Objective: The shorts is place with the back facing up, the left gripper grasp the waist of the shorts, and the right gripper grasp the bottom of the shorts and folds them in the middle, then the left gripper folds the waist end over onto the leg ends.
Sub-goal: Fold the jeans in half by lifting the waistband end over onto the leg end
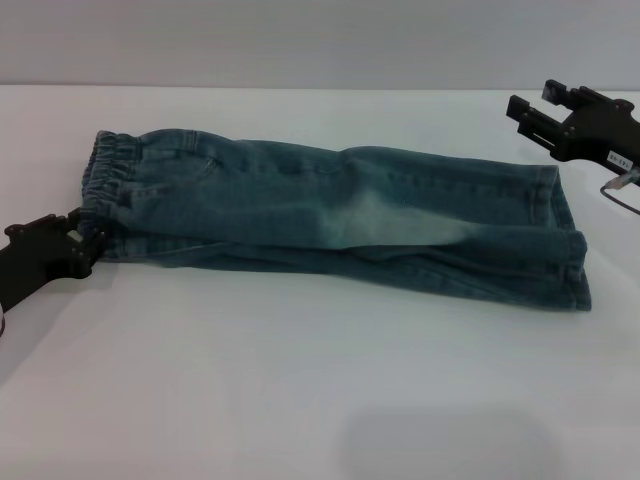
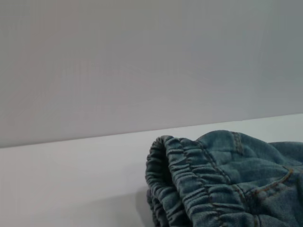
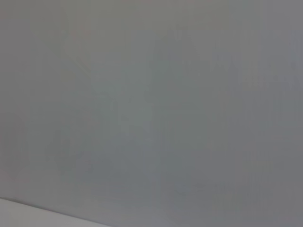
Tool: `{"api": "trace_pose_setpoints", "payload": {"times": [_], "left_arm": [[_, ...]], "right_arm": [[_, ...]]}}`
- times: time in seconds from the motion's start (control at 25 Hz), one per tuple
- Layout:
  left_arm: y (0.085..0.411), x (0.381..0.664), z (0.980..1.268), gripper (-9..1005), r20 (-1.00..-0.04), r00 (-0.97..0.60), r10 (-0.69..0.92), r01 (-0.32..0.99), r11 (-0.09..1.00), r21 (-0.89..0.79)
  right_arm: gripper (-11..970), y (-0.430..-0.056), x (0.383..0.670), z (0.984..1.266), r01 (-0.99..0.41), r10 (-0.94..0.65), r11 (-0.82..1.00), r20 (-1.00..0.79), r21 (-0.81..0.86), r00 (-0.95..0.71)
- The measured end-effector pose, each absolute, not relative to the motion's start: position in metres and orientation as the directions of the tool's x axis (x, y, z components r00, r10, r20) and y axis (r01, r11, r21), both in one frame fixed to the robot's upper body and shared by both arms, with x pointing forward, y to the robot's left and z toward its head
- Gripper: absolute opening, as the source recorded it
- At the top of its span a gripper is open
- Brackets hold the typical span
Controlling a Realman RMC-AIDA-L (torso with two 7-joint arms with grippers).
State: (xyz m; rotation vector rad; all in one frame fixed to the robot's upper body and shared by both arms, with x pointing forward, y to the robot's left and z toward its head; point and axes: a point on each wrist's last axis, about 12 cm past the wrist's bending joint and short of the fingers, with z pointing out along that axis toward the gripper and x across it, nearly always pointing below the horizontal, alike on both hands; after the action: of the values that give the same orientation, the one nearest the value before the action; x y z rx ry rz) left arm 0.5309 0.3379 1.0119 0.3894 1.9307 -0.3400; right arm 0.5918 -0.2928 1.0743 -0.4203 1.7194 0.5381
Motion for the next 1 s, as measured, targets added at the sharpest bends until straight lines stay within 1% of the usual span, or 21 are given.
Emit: {"api": "trace_pose_setpoints", "payload": {"times": [0.48,1.0], "left_arm": [[0.333,0.54,1.017,267,-0.931,-0.343,0.122,0.44,0.897,-0.045],[0.331,0.543,1.02,212,-0.935,-0.333,0.122,0.449,0.892,-0.043]], "right_arm": [[568,-0.293,0.59,1.073,-0.553,0.015,0.823,-0.977,0.132,-0.211],[567,-0.291,0.591,1.074,-0.561,-0.005,0.821,-0.981,0.107,-0.194]]}}
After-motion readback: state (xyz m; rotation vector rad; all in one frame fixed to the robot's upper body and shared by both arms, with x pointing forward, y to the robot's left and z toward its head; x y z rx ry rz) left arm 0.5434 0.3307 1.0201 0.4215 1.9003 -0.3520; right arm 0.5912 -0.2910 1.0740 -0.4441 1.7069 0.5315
